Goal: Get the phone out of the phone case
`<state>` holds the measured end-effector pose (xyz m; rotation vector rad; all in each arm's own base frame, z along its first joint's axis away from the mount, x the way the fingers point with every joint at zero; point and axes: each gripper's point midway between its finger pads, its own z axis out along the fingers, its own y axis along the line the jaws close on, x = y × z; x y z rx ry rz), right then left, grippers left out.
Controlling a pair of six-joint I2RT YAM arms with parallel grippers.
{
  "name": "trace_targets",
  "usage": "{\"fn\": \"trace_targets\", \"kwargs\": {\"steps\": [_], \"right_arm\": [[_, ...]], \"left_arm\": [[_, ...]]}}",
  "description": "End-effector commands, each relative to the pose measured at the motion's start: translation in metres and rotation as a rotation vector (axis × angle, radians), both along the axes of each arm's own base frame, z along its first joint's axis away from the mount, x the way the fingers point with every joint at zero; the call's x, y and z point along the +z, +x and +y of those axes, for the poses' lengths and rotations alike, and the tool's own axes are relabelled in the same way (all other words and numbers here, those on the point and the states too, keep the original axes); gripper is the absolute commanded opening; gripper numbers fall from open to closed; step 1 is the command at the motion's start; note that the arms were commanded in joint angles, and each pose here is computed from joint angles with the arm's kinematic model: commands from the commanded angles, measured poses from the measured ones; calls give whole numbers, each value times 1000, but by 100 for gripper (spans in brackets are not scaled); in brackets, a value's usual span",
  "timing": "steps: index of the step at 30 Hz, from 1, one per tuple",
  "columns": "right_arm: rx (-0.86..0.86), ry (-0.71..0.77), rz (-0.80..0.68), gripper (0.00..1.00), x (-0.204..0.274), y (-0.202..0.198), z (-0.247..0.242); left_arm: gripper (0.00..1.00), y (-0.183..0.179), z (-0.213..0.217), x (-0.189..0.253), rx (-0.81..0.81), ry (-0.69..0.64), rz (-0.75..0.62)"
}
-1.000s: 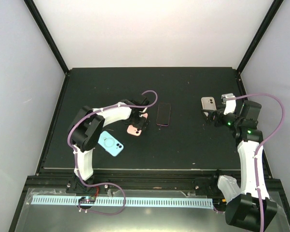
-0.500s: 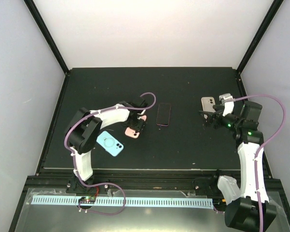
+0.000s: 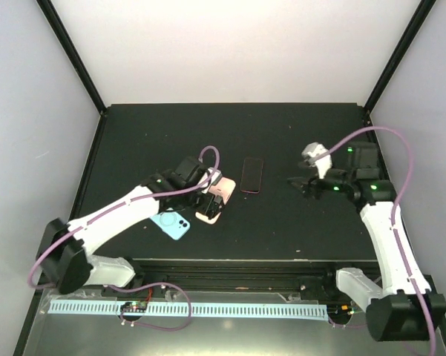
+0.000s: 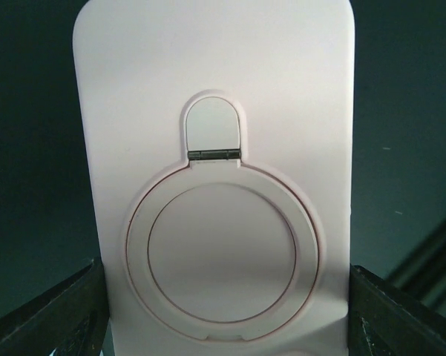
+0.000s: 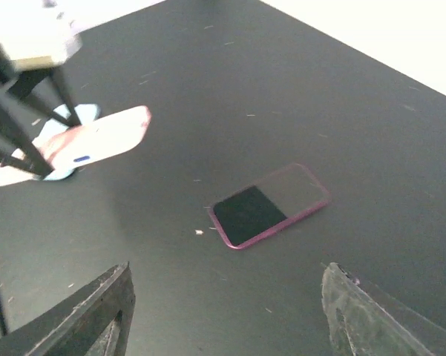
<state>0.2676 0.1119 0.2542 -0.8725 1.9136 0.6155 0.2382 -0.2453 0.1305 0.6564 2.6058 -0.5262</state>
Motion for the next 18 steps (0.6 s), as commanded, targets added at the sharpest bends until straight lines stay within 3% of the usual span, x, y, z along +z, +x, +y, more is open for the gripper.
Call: {"fn": "trace_targets", "kwargs": {"steps": [1, 9, 18], "right_arm": [[171, -262, -71, 69, -14, -19, 36], [415, -614, -352, 66, -16, -58, 80], [631, -802, -594, 57, -8, -84, 119]], "left_arm": [[64, -22, -11, 47, -72, -197, -40], [62, -61, -36, 74, -224, -411, 86], [61, -76, -48, 85, -296, -460, 198]]}}
